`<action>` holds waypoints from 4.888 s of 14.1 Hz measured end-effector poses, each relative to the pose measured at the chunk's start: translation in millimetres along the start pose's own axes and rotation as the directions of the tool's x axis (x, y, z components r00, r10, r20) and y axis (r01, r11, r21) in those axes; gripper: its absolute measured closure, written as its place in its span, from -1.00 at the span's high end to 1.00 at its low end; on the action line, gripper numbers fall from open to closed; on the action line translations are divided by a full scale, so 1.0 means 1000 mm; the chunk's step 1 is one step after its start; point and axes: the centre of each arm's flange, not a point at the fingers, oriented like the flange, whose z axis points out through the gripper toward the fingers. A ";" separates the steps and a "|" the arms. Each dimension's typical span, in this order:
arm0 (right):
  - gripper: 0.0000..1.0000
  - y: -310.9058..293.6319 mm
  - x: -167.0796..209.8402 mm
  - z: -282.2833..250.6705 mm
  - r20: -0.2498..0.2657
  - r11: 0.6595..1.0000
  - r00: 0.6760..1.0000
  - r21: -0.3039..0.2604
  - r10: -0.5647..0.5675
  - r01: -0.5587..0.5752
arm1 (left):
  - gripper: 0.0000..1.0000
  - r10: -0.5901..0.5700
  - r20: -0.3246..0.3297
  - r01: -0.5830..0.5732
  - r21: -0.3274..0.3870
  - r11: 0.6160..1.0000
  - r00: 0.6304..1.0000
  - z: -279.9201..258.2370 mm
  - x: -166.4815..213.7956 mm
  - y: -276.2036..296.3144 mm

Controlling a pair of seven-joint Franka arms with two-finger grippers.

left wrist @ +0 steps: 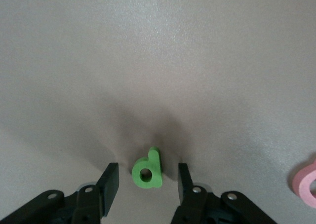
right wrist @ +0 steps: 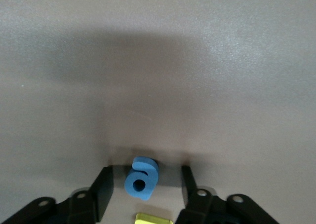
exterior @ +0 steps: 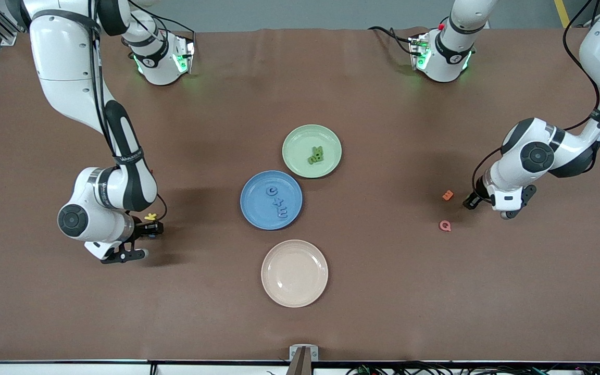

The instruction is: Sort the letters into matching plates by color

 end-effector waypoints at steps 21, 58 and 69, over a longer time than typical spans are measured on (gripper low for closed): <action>-0.41 -0.137 -0.006 -0.087 0.027 0.999 0.999 0.035 0.030 -0.031 | -0.44 0.309 -0.062 -0.313 -0.090 0.945 0.949 -0.100 -0.135 0.171; 1.00 -0.231 -0.098 -0.250 0.169 0.983 0.973 0.061 0.158 -0.170 | 1.00 0.216 -0.008 -0.216 -0.075 0.974 0.976 -0.099 -0.281 0.244; 1.00 0.000 -0.173 -0.412 -0.006 0.988 0.989 0.038 0.147 -0.147 | 1.00 0.359 -0.145 -0.376 -0.115 0.920 0.922 -0.141 -0.104 0.245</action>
